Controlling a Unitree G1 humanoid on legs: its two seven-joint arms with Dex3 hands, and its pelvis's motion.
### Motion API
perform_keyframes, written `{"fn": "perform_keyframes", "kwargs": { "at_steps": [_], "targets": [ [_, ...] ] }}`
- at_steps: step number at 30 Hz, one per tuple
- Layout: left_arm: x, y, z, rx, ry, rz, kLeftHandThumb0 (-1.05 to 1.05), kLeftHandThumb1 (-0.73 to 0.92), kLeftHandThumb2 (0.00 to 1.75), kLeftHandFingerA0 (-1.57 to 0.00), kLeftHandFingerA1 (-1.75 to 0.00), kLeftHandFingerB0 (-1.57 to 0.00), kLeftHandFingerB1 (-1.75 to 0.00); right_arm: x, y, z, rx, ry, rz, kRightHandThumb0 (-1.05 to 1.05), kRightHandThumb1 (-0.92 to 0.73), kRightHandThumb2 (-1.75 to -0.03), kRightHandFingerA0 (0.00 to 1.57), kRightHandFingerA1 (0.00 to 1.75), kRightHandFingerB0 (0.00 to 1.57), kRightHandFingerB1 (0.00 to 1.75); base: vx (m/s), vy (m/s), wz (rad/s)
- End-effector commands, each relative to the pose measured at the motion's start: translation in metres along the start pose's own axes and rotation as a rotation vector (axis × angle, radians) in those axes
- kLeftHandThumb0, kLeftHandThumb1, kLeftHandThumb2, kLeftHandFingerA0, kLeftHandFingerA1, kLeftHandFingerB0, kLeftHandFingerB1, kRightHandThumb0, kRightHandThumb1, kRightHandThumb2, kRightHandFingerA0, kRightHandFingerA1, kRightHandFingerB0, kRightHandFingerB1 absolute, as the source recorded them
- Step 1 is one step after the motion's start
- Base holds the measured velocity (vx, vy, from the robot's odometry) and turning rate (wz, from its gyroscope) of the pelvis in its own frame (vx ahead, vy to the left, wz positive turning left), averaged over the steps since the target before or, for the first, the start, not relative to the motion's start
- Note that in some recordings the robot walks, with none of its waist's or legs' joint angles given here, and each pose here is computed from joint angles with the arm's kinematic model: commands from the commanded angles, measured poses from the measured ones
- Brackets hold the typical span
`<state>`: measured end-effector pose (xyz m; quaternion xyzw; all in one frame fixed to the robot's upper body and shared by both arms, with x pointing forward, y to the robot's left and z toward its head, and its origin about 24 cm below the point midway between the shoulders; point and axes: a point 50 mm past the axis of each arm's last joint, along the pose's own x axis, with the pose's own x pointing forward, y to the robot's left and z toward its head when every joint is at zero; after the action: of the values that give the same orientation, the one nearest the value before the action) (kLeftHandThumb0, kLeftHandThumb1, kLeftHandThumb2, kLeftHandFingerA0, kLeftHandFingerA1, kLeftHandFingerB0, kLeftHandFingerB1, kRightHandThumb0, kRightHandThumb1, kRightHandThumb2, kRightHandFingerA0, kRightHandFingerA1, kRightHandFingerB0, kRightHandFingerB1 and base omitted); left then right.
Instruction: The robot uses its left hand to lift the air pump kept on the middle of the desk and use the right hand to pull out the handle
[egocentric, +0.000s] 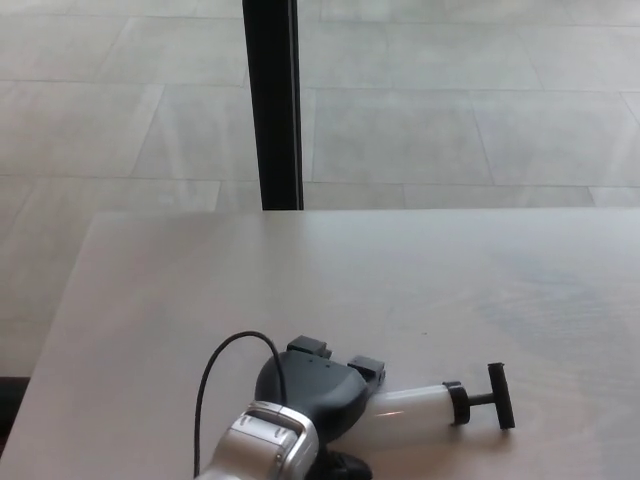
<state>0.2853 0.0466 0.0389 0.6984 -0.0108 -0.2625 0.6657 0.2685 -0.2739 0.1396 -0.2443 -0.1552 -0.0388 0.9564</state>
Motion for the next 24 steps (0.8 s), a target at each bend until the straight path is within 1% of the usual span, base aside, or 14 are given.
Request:
{"fn": "perform_keyframes", "kwargs": {
  "at_steps": [1, 4, 5, 7, 8, 9, 10, 11, 13, 14, 16, 17, 19, 24],
  "targets": [
    [0.008, 0.002, 0.003, 0.149, 0.214, 0.257, -0.81, 0.76, 0.63, -0.23, -0.58, -0.29, -0.4, 0.005, 0.0, 0.005, 0.063, 0.024, -0.029, -0.55, -0.74, -0.62, 0.61, 0.65, 0.6, 0.47, 0.0, 0.0, 0.0],
    [0.012, 0.006, 0.015, 0.118, 0.2, 0.31, -0.83, 0.76, 0.64, -0.27, -0.59, -0.31, -0.41, 0.005, 0.002, 0.005, 0.056, 0.028, -0.023, -0.56, -0.73, -0.62, 0.63, 0.63, 0.62, 0.47, 0.0, 0.0, 0.0],
    [0.013, 0.008, 0.022, 0.086, 0.182, 0.362, -0.85, 0.63, 1.04, -0.32, -0.63, -0.31, -0.53, 0.005, 0.004, 0.005, 0.055, 0.029, -0.02, -0.58, -0.73, -0.62, 0.64, 0.64, 0.63, 0.47, 0.0, 0.0, 0.0],
    [0.014, 0.011, 0.03, 0.051, 0.164, 0.399, -0.78, 0.75, 0.63, -0.37, -0.59, -0.4, -0.44, 0.006, 0.007, 0.005, 0.056, 0.028, -0.021, -0.58, -0.73, -0.62, 0.66, 0.69, 0.66, 0.48, 0.0, 0.0, 0.0],
    [0.015, 0.013, 0.034, 0.038, 0.156, 0.414, -0.76, 0.6, 1.05, -0.33, -0.63, -0.29, -0.53, 0.007, 0.009, 0.005, 0.059, 0.027, -0.022, -0.6, -0.72, -0.62, 0.66, 0.72, 0.67, 0.49, 0.0, 0.0, 0.0],
    [0.015, 0.014, 0.034, 0.034, 0.157, 0.418, -0.76, 0.6, 1.05, -0.33, -0.63, -0.29, -0.53, 0.007, 0.009, 0.006, 0.059, 0.025, -0.022, -0.6, -0.72, -0.62, 0.66, 0.72, 0.67, 0.49, 0.0, 0.0, 0.0],
    [0.015, 0.014, 0.036, 0.035, 0.15, 0.429, -0.76, 0.77, 0.63, -0.39, -0.62, -0.41, -0.46, 0.007, 0.009, 0.006, 0.059, 0.028, -0.023, -0.61, -0.72, -0.62, 0.65, 0.7, 0.67, 0.49, 0.0, 0.0, 0.0],
    [0.014, 0.013, 0.039, 0.047, 0.14, 0.452, -0.76, 0.58, 0.96, -0.45, -0.69, -0.41, -0.56, 0.007, 0.009, 0.005, 0.058, 0.032, -0.025, -0.62, -0.72, -0.62, 0.64, 0.7, 0.66, 0.48, 0.0, 0.0, 0.0],
    [0.014, 0.013, 0.037, 0.062, 0.146, 0.466, -0.76, 0.58, 0.96, -0.45, -0.69, -0.41, -0.56, 0.008, 0.01, 0.006, 0.056, 0.029, -0.026, -0.62, -0.72, -0.62, 0.64, 0.7, 0.66, 0.48, 0.0, 0.0, 0.0],
    [0.014, 0.011, 0.037, 0.061, 0.146, 0.463, -0.75, 0.73, 0.61, -0.53, -0.73, -0.45, -0.46, 0.008, 0.009, 0.006, 0.039, 0.031, -0.026, -0.63, -0.72, -0.62, 0.64, 0.67, 0.65, 0.48, 0.0, 0.0, 0.0],
    [0.015, 0.008, 0.033, 0.118, 0.171, 0.372, -0.71, 0.74, 0.62, -0.7, -0.74, -0.34, -0.46, 0.007, 0.007, 0.006, 0.033, 0.032, -0.033, -0.62, -0.73, -0.61, 0.63, 0.63, 0.64, 0.47, 0.0, 0.0, 0.0],
    [0.017, 0.006, 0.032, 0.147, 0.202, 0.277, -0.73, 0.56, 0.94, -0.73, -0.83, -0.17, -0.53, 0.006, 0.006, 0.005, 0.027, 0.034, -0.034, -0.62, -0.73, -0.63, 0.63, 0.64, 0.63, 0.47, 0.0, 0.0, 0.0],
    [0.017, 0.002, 0.03, 0.153, 0.239, 0.163, -0.58, 0.62, 0.58, -0.92, -0.97, -0.18, -0.42, 0.005, 0.004, 0.005, 0.023, 0.044, -0.041, -0.58, -0.72, -0.62, 0.63, 0.63, 0.62, 0.47, 0.0, 0.0, 0.0],
    [0.015, -0.014, 0.017, 0.171, 0.277, 0.003, -0.33, 0.47, 0.55, -0.81, -1.31, -0.29, -0.46, 0.001, 0.002, 0.003, 0.018, 0.044, -0.057, -0.55, -0.71, -0.61, 0.65, 0.63, 0.63, 0.48, 0.0, 0.0, 0.0]
  ]
}}
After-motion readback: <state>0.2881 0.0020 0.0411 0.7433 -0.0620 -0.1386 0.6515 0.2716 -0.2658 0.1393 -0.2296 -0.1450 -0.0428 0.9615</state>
